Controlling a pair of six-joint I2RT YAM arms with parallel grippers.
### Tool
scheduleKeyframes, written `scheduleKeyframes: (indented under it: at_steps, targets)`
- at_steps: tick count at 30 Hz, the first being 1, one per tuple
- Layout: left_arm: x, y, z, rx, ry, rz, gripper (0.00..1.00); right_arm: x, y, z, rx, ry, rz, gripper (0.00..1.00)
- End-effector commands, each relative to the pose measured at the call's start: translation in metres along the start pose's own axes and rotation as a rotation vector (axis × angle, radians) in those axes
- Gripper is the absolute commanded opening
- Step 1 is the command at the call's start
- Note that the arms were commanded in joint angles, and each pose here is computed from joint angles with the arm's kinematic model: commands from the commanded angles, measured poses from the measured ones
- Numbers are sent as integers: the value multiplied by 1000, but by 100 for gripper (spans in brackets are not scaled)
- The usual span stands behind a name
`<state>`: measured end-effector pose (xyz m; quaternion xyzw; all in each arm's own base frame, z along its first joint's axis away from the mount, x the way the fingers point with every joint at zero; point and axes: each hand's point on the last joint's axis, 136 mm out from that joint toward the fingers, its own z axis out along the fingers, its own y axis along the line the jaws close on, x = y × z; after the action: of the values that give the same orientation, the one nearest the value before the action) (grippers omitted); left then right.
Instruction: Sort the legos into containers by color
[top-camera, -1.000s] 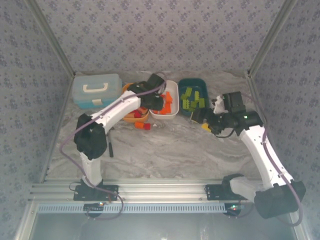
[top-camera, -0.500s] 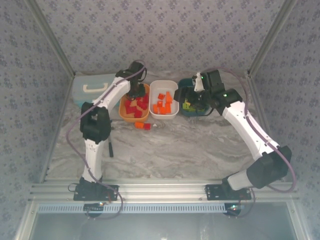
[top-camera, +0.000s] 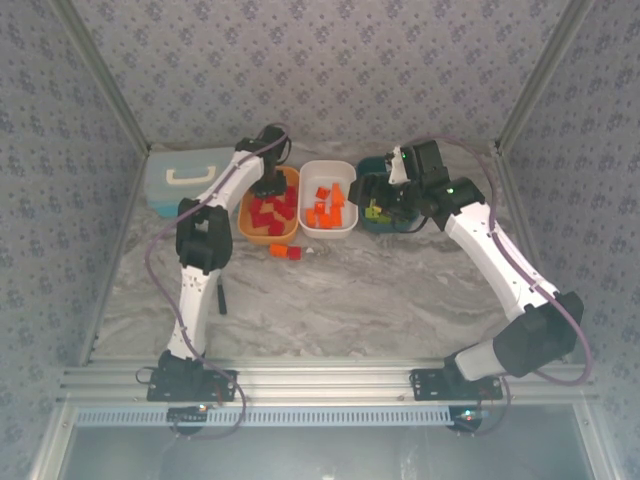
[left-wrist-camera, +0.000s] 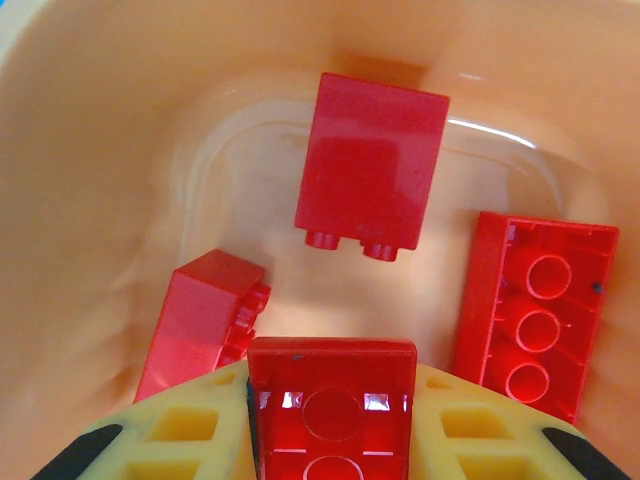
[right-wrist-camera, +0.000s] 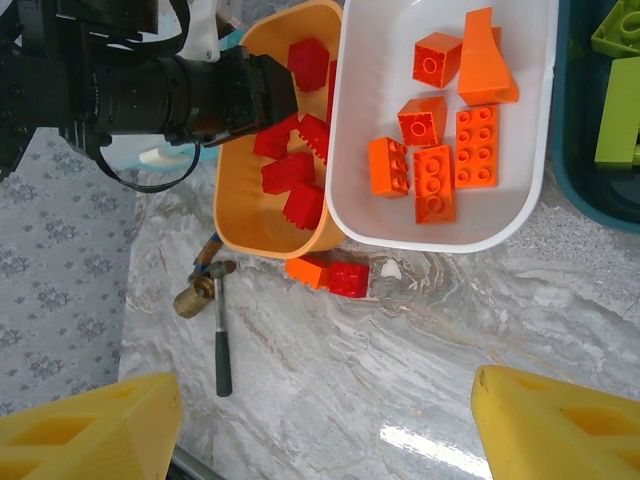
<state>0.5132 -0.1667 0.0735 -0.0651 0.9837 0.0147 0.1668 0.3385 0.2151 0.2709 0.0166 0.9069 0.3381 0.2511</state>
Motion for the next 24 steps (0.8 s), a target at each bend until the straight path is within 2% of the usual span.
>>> scheduleKeyframes:
  at_steps: [1,4,5,10,14,19,24]
  targets:
    - [6,2,-2,2,31,14,37,0,-1,-5,16,-2,-2,79]
    - [3,-1,-12,14,9,17,59,0,-1,-3,16,2,-2,79]
    - [0,-2,-19,19,-8,19,63,1,-2,-1,19,8,-2,79]
    - [-10,-13,-62,69,-87,6,68,6,-6,0,38,26,-26,79]
    - [1,-13,-99,129,-136,-55,73,19,-6,7,84,62,-119,79]
    - [53,3,-121,231,-112,-133,74,47,-3,35,126,148,-214,78]
    - [140,15,-117,249,13,-172,74,55,9,43,107,148,-222,78]
